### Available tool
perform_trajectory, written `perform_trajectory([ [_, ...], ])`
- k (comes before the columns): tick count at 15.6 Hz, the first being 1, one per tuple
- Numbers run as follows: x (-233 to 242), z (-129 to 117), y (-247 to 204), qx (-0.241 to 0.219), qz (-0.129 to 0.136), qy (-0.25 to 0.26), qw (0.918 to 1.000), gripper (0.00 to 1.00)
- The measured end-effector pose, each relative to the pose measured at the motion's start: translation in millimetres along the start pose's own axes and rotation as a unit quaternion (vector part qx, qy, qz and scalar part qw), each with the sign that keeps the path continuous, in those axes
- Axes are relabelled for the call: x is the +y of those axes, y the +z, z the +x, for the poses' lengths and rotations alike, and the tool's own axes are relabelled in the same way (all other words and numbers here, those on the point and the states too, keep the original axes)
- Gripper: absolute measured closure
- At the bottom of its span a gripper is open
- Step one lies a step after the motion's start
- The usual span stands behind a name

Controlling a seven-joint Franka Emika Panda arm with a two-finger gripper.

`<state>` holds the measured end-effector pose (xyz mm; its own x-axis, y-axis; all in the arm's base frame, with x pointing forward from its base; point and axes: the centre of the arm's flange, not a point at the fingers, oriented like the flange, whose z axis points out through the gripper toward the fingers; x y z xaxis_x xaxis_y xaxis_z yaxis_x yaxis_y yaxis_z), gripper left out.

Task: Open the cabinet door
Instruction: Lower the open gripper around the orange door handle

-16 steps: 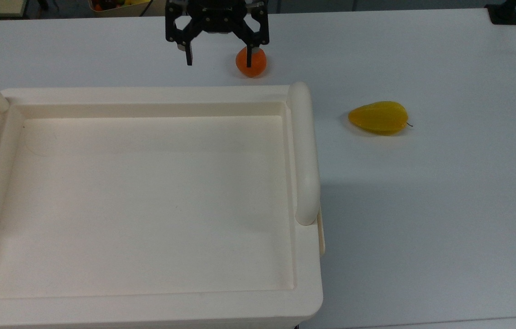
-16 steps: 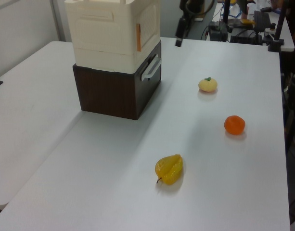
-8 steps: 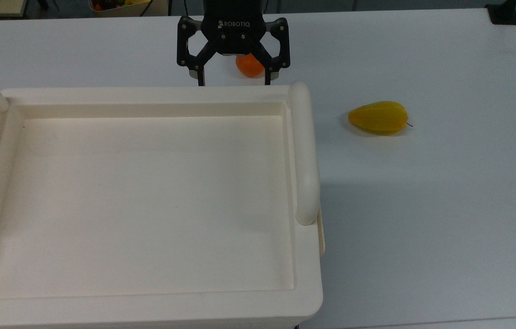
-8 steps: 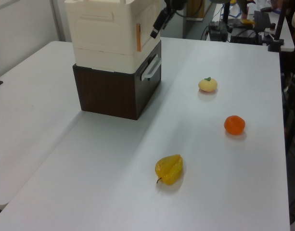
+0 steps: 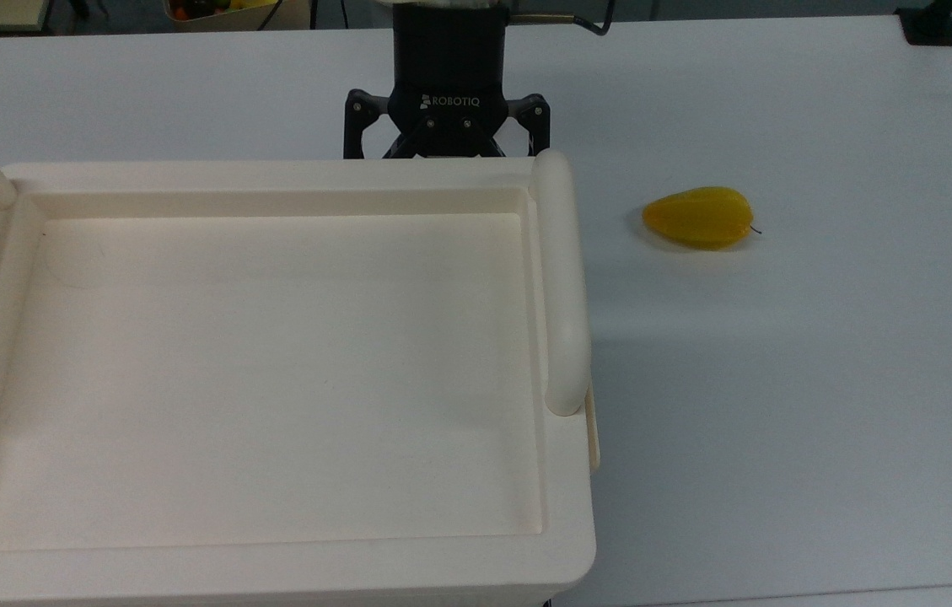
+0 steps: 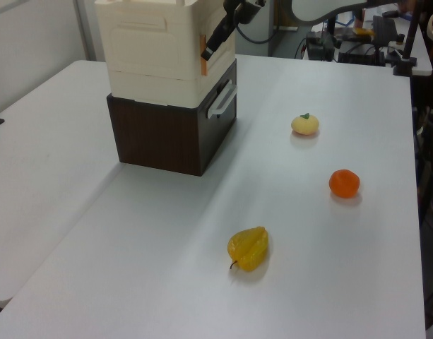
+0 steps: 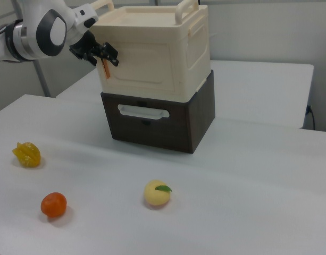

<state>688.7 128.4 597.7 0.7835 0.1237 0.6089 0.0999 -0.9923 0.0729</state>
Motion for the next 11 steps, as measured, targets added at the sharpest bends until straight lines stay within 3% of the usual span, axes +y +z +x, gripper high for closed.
perform_trajectory([
  [1, -2.2, 0.5, -0.1, 0.002, -0.001, -0.004, 1.0000, 0.14],
  [3, -4.2, 1.6, -1.7, 0.005, -0.002, -0.007, 1.0000, 0.17],
  [5, -5.2, 2.6, -3.3, 0.007, -0.004, -0.010, 0.9999, 0.28],
  [6, -5.5, 2.8, -3.6, 0.007, -0.005, -0.012, 0.9999, 0.28],
  [8, -6.1, 3.2, -4.1, 0.008, -0.006, -0.013, 0.9999, 0.41],
  [10, -6.7, 3.7, -5.3, 0.009, -0.006, -0.013, 0.9999, 0.45],
  [11, -7.0, 4.1, -6.6, 0.010, -0.005, -0.013, 0.9998, 0.55],
])
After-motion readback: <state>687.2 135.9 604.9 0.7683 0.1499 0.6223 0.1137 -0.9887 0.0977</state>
